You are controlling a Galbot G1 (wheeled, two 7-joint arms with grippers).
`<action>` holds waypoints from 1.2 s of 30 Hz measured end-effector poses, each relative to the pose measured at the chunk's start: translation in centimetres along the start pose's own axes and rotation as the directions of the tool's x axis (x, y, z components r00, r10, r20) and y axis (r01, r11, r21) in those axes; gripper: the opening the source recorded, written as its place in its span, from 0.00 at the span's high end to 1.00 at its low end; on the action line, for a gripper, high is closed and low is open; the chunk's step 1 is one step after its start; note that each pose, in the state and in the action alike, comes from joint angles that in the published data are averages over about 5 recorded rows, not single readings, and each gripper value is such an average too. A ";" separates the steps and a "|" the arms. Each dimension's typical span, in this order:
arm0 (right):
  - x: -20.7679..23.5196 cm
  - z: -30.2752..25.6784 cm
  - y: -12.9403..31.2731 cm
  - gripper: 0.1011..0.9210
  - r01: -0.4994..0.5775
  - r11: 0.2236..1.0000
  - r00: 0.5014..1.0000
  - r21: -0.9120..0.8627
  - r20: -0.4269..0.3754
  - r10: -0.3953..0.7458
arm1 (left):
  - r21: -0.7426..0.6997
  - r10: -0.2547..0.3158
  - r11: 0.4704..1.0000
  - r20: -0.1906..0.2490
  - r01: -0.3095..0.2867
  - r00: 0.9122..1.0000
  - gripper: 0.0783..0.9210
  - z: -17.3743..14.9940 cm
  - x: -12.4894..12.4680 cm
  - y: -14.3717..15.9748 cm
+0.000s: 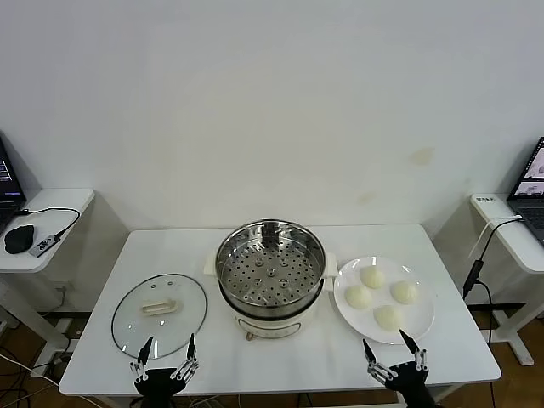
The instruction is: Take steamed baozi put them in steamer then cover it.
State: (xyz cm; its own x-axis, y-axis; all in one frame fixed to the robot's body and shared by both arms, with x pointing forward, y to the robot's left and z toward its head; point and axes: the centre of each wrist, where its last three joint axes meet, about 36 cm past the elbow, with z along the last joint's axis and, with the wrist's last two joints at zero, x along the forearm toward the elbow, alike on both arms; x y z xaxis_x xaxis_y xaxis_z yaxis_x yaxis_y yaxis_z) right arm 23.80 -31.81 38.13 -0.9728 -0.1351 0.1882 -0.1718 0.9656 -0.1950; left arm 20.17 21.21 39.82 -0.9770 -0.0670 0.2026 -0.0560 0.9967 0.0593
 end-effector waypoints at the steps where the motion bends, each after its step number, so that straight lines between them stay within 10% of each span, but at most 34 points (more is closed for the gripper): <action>1: -0.2 -0.1 -0.3 0.12 -0.001 1.000 1.000 0.014 0.000 0.001 | -0.002 0.000 1.000 0.001 0.000 1.000 0.12 -0.1 0.0 0.0; 21: -13.5 -7.4 -13.4 0.12 0.234 0.722 0.972 0.651 -0.170 -0.162 | -0.127 0.057 0.990 -0.026 -0.060 0.998 0.12 -1.0 -0.7 -0.3; 36: -25.7 -14.2 -16.5 0.12 0.636 0.285 0.768 0.717 -0.549 -0.331 | -0.161 0.043 0.986 -0.032 -0.048 0.999 0.12 -1.2 -0.5 -0.1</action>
State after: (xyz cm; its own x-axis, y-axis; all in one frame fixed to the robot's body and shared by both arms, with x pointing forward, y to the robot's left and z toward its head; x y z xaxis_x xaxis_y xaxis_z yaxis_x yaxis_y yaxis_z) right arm 53.87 -41.08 50.20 -0.6046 -0.3018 0.7371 -0.7789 0.0305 -0.6264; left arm 20.86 21.13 40.88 -0.9715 -0.0253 0.2358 0.0246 0.9782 0.2064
